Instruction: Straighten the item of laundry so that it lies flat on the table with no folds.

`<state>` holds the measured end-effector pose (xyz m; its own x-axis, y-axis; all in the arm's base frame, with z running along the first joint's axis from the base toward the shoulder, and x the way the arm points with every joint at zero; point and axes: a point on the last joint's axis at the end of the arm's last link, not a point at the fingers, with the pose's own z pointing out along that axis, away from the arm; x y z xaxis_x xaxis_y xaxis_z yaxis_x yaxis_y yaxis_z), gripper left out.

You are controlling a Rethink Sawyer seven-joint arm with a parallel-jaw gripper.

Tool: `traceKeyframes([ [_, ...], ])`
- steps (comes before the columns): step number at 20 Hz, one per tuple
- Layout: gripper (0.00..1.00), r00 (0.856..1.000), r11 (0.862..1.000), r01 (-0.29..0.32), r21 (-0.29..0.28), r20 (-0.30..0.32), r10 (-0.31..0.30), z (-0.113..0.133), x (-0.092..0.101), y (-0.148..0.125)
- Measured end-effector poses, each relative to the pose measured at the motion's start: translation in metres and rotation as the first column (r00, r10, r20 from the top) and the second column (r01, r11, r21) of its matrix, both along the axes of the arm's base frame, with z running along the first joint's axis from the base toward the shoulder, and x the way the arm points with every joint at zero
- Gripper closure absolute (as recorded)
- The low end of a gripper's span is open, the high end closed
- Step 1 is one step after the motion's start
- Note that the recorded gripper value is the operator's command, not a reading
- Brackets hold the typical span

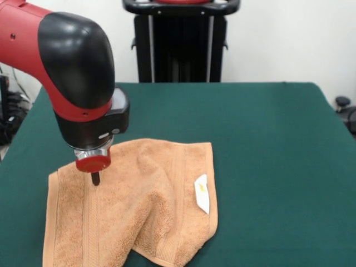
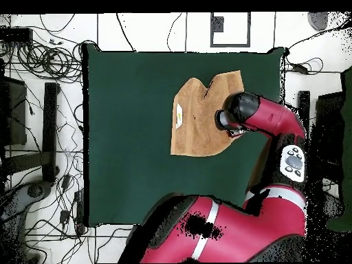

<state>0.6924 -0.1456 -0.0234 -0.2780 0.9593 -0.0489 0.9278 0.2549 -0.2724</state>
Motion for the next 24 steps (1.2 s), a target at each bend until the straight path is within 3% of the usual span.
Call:
traceKeyframes([
  [9,0.0,0.992,0.999,-0.024,-0.044,0.121,0.029,-0.015,0.005,-0.004],
  [24,0.0,0.991,0.999,-0.022,-0.042,0.128,0.027,-0.018,0.004,-0.004],
])
